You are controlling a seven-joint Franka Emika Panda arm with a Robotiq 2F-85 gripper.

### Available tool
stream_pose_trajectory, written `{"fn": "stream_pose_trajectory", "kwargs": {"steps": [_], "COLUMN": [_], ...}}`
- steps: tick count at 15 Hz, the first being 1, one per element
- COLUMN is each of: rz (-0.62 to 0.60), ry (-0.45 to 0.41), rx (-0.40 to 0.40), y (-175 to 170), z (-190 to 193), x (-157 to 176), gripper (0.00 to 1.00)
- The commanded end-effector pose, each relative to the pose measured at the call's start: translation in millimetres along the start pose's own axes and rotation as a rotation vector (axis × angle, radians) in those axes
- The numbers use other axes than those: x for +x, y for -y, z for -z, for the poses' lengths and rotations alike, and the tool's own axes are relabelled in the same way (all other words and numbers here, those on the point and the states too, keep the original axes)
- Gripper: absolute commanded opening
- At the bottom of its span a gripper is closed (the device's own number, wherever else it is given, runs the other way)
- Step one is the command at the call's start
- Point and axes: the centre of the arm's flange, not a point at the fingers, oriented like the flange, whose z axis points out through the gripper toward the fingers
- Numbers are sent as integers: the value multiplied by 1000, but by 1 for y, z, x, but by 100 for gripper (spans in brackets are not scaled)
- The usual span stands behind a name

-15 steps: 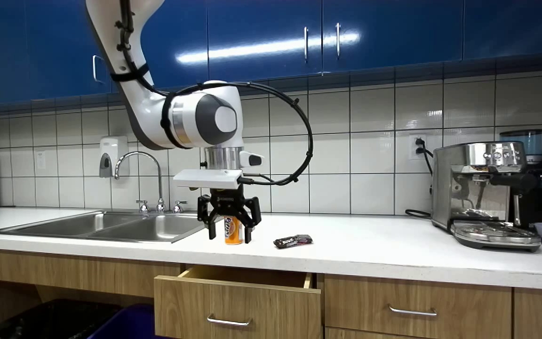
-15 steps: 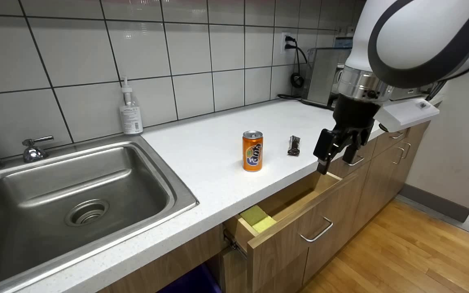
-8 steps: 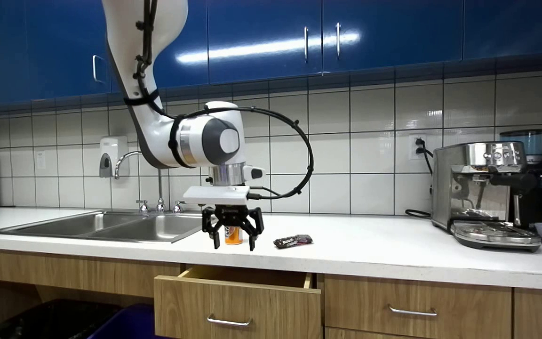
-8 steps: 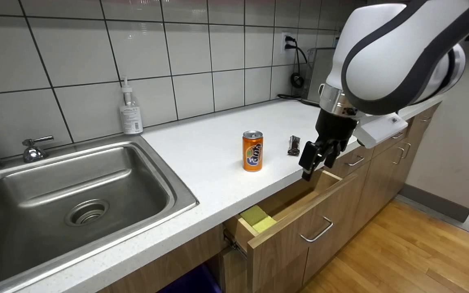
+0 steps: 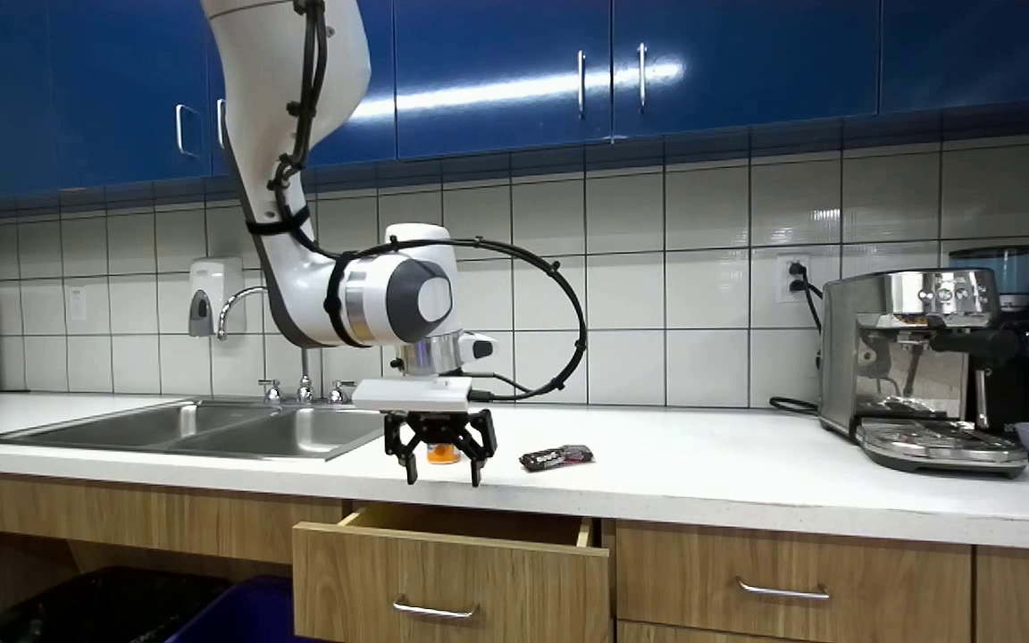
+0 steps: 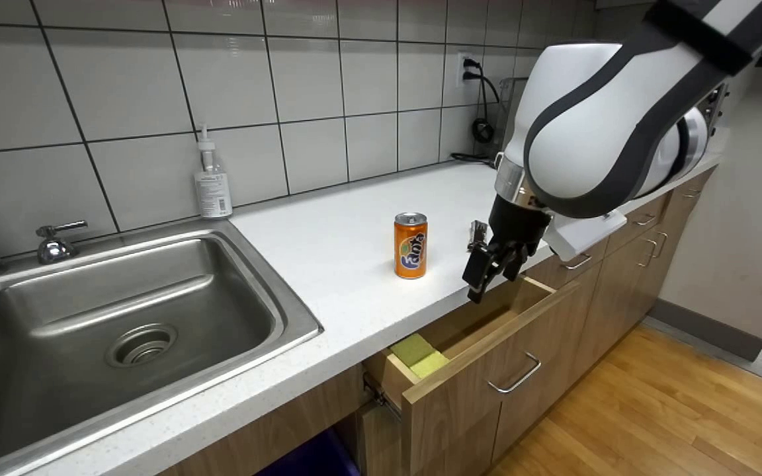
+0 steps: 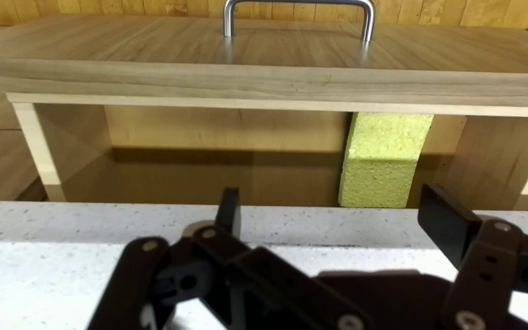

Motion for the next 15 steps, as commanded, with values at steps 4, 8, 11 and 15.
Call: {"fn": "stream_pose_trajectory", "kwargs": {"steps": [4, 8, 11, 15], "rz": [35, 31, 28, 27], "ry": [-15, -8, -10, -11], "rx": [9, 13, 16, 12], "y": [16, 21, 23, 25], "z": [-19, -33, -42, -51], "x": [5, 4, 4, 3], "gripper": [100, 100, 100, 100]}}
